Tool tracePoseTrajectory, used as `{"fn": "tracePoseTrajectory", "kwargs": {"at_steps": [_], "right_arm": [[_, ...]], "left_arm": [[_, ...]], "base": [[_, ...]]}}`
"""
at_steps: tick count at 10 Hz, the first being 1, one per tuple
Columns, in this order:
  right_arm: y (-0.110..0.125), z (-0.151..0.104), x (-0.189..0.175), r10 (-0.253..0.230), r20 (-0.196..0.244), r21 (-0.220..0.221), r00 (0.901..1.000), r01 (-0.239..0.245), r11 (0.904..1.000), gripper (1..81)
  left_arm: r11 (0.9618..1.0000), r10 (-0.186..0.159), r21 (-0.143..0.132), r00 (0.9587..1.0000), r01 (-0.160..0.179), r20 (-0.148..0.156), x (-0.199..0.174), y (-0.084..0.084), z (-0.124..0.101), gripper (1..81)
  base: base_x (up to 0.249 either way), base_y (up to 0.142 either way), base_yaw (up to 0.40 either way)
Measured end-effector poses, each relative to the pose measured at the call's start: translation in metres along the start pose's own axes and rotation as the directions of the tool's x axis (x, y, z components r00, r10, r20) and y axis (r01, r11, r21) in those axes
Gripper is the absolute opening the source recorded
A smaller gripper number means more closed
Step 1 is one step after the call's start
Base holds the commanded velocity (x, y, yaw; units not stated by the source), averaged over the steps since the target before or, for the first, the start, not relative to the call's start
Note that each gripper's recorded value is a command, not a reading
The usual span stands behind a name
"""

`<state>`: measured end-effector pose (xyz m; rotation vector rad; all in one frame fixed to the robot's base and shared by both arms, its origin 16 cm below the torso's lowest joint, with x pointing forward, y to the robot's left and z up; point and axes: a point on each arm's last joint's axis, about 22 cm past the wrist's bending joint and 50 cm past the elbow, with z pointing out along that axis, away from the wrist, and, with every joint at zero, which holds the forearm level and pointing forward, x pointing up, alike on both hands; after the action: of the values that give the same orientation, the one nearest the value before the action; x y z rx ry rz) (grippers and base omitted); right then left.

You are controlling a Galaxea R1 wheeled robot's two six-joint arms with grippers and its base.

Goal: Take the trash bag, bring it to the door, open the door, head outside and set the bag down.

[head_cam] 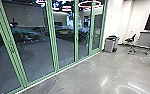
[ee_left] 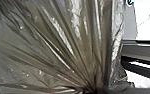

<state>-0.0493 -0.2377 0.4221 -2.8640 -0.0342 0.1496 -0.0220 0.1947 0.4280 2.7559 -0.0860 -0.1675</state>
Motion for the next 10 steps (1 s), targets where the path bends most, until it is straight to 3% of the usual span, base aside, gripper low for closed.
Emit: {"fn": "tracePoseTrajectory", "kwargs": {"at_steps": [4,6,10], "right_arm": [[-0.001,0.001,-0.006,-0.001,0.007,0.001,1.0,0.001,1.0,81.1],[-0.002,0.0,0.009,-0.006,-0.017,0.002,0.9998,0.006,1.0,81.1],[-0.002,0.001,0.0,-0.004,-0.005,0.002,1.0,0.004,1.0,81.1]], "left_arm": [[1.0,0.003,-0.001,1.0,-0.003,0.008,-0.01,0.001,0.002,1.0],[0.9999,0.01,0.001,0.9999,-0.01,-0.005,0.001,0.001,0.0,1.0],[1.0,0.009,0.0,1.0,-0.009,0.0,-0.003,0.002,0.001,1.0]], "base": [[0.084,0.0,0.0],[0.096,0.0,0.0],[0.107,0.0,0.0]]}}
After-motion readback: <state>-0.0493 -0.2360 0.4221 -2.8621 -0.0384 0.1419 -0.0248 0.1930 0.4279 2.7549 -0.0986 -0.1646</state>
